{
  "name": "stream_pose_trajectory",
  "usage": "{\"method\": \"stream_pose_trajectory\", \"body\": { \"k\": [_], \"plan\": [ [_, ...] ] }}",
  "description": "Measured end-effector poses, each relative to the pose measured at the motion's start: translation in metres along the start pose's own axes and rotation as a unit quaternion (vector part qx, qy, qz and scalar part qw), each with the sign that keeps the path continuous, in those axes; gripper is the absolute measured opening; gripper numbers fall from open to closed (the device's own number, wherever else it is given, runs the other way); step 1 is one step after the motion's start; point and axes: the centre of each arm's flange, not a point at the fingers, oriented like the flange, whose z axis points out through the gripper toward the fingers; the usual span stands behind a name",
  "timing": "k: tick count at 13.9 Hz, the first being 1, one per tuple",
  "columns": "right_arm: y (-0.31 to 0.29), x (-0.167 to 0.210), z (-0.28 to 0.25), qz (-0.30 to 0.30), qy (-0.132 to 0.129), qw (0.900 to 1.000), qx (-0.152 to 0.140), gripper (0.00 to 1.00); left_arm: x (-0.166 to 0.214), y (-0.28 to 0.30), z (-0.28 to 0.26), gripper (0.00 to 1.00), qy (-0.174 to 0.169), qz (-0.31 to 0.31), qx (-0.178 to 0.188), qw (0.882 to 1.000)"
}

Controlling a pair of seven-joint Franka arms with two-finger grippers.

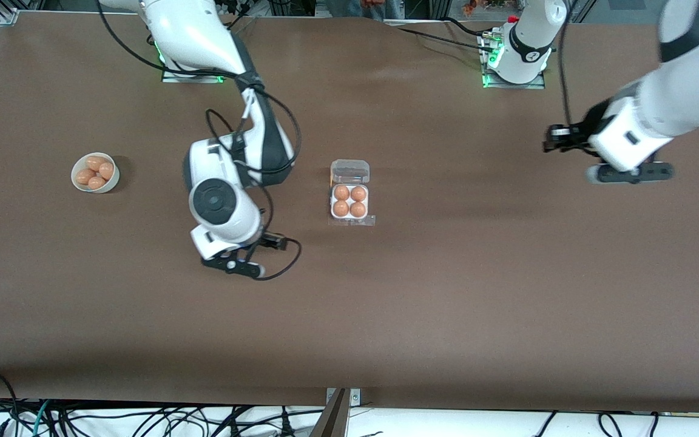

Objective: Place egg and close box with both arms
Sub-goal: 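Withdraw the right gripper while the left gripper reaches the carton lid, then push the carton lid over the eggs with the left gripper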

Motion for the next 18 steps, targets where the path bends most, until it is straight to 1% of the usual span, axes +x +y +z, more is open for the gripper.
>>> {"method": "stream_pose_trajectory", "body": {
  "k": [1,2,3,6,7,8,9,10,12,14,16,18],
  "plan": [
    [0.025,0.012,-0.004,-0.006,-0.008,1.0,-0.001,1.0,-0.004,0.026,0.014,0.2,-0.013,-0.001,0.006,1.0],
    [0.049,0.023,-0.01,-0.006,-0.011,1.0,0.003,1.0,-0.008,0.051,0.029,0.2,-0.026,-0.004,0.012,1.0],
    [0.072,0.033,-0.018,-0.002,-0.015,1.0,0.011,1.0,-0.011,0.073,0.046,0.15,-0.041,-0.006,0.019,0.999],
    [0.132,0.05,-0.039,-0.006,-0.027,0.998,0.05,1.0,-0.016,0.125,0.1,0.14,-0.102,-0.019,0.021,0.994],
    [0.152,0.053,-0.045,-0.013,-0.029,0.998,0.05,1.0,-0.017,0.141,0.121,0.14,-0.123,-0.029,0.026,0.992],
    [0.171,0.053,-0.053,-0.024,-0.026,0.999,0.04,1.0,-0.022,0.158,0.142,0.15,-0.14,-0.039,0.037,0.989],
    [0.184,0.049,-0.065,-0.04,-0.021,0.999,0.026,1.0,-0.028,0.176,0.161,0.15,-0.151,-0.045,0.049,0.986],
    [0.192,0.043,-0.081,-0.053,-0.013,0.998,0.02,1.0,-0.035,0.194,0.177,0.15,-0.157,-0.05,0.059,0.985],
    [0.2,0.022,-0.116,-0.058,0.004,0.998,0.024,1.0,-0.045,0.224,0.204,0.15,-0.171,-0.065,0.075,0.98],
    [0.205,-0.001,-0.152,-0.054,0.022,0.998,0.036,1.0,-0.052,0.249,0.234,0.14,-0.18,-0.074,0.086,0.977],
    [0.22,-0.024,-0.184,-0.047,0.041,0.997,0.041,1.0,-0.055,0.272,0.267,0.12,-0.18,-0.075,0.083,0.977],
    [0.245,-0.047,-0.212,-0.035,0.056,0.997,0.045,1.0,-0.057,0.293,0.297,0.12,-0.172,-0.069,0.07,0.98]
  ]
}}
